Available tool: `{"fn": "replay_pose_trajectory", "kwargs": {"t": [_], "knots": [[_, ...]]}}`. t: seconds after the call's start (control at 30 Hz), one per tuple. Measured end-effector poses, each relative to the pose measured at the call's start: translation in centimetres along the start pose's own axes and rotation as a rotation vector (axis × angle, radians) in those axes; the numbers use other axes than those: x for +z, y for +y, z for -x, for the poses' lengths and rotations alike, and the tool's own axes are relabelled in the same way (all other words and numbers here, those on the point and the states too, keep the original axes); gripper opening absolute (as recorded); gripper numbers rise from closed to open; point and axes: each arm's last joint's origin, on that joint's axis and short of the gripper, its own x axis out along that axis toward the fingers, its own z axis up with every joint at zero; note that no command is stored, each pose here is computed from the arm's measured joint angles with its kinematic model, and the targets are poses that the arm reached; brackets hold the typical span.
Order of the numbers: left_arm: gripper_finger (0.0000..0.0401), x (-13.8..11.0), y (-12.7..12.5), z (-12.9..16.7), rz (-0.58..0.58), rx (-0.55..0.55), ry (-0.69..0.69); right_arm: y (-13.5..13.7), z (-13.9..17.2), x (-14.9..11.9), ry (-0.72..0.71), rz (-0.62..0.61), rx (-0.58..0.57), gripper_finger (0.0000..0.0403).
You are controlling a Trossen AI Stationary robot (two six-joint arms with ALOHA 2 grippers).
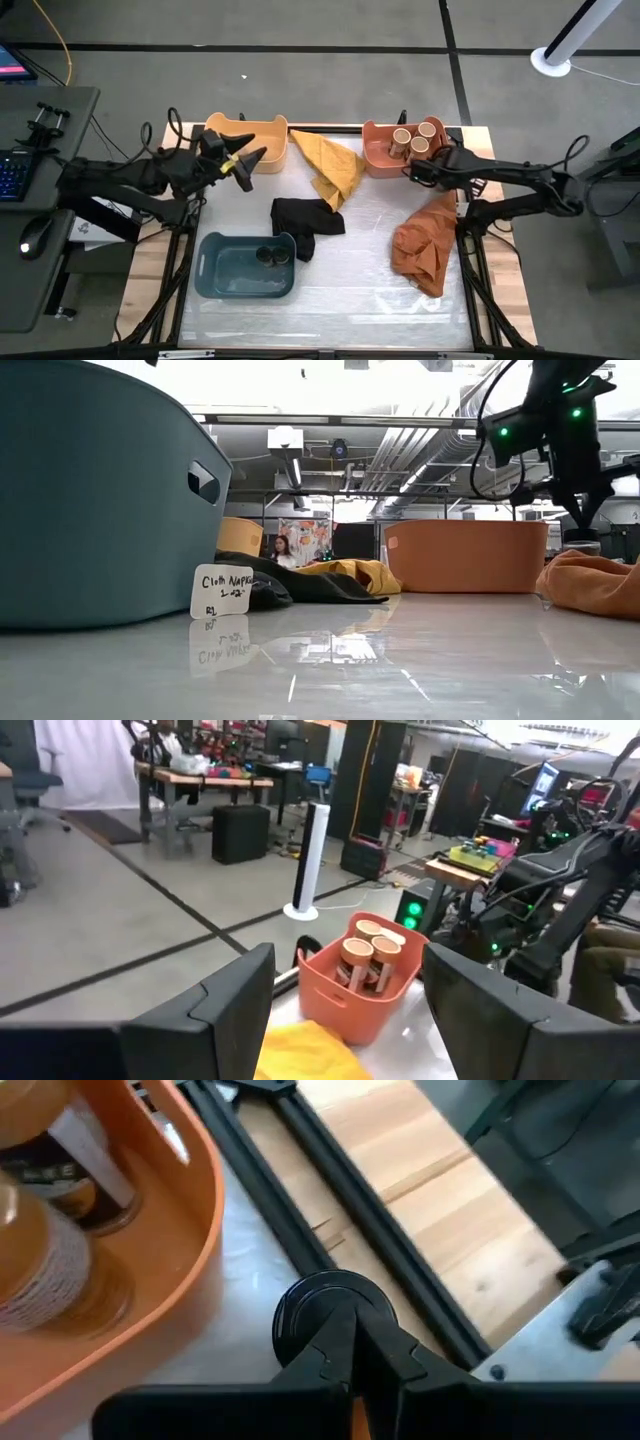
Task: Sort spices by type
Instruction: Put the black seasoning bottle into the blue bin
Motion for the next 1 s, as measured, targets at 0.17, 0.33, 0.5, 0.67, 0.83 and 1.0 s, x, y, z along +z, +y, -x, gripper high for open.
{"fn": "replay_pose_trajectory", "kwargs": {"t": [0.17,0.33,0.5,0.67,0.83,1.0], "knots": [[0.0239,0.4,0.4,0.4,0.004,0.001,-0.017,0.3,0.0,-0.1,0.016,-0.002,0.011,0.0],[0.0239,0.5,0.5,0.5,0.007,0.001,-0.022,0.9,0.8,-0.6,0.037,0.018,0.084,0.0],[0.0239,0.5,0.5,0.5,-0.007,0.004,-0.023,1.2,2.4,-1.0,0.081,0.068,0.156,0.0],[0.0239,0.5,0.6,0.5,-0.008,0.012,-0.025,1.6,3.4,-1.8,0.104,0.145,0.249,0.0],[0.0239,0.5,0.6,0.5,-0.006,0.012,-0.024,2.4,4.6,-3.4,0.121,0.178,0.392,0.0],[0.0239,0.5,0.5,0.5,-0.004,0.012,-0.026,3.6,5.8,-5.3,0.148,0.174,0.545,0.0]]}}
